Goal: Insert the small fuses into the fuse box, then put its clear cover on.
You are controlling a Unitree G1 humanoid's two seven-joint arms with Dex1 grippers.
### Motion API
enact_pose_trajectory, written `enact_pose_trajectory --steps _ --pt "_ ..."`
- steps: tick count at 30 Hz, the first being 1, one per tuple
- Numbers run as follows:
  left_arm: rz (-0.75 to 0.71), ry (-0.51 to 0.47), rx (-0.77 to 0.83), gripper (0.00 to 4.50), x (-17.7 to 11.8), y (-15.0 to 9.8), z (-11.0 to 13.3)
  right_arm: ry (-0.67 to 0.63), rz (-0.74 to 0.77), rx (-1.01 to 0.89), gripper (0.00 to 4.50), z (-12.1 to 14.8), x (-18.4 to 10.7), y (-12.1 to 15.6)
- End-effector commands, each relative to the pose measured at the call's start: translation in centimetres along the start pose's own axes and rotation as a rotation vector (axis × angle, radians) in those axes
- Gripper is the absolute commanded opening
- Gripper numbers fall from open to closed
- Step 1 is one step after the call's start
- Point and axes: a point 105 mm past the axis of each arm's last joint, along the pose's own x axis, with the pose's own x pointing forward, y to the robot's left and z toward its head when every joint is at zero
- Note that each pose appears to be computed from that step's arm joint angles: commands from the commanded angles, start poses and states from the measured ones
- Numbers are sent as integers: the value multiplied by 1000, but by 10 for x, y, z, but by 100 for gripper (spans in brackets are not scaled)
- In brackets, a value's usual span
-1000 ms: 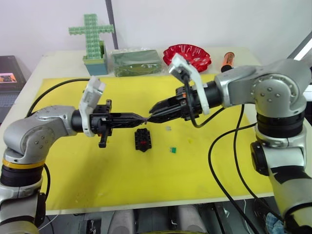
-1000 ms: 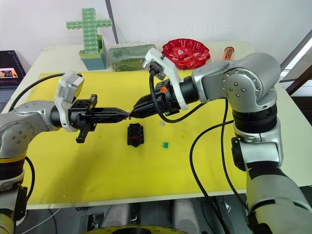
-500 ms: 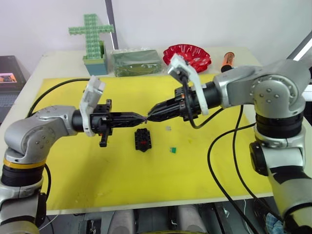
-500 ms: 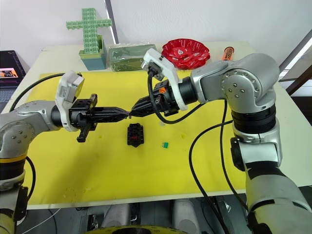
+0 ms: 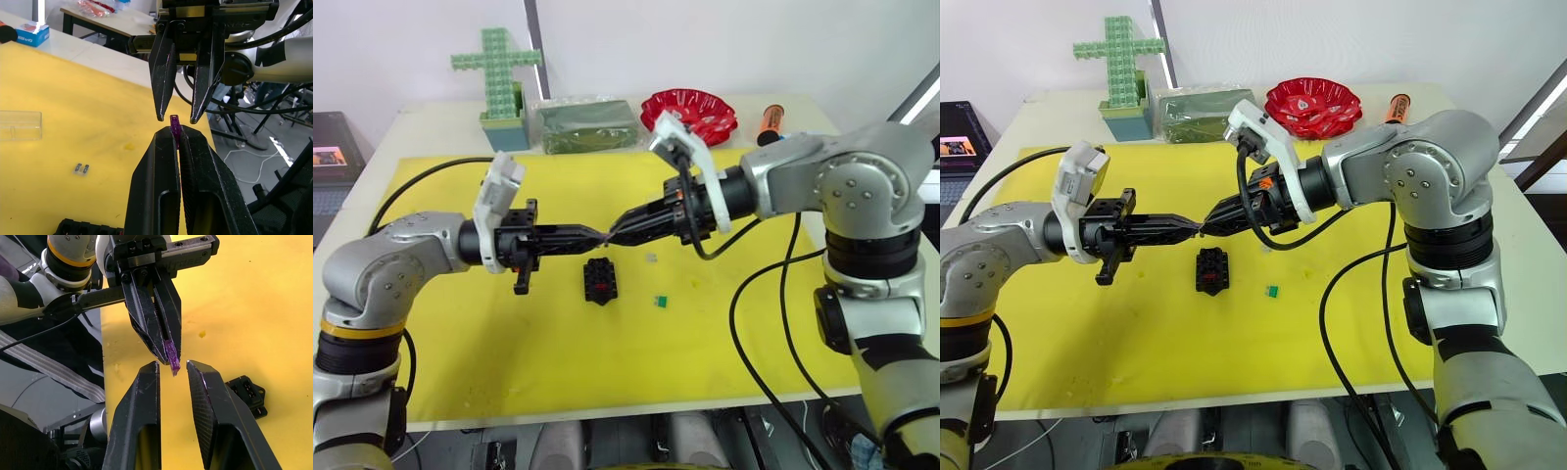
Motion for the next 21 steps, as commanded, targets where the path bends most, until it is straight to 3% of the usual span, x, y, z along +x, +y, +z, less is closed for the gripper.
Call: enact_pose_trajectory --steps 1,21 --pt "-9 -15 61 0 1 -4 11 -15 17 -47 91 6 0 7" --pt "-11 -17 61 0 2 -5 11 -15 20 -53 91 5 2 8"
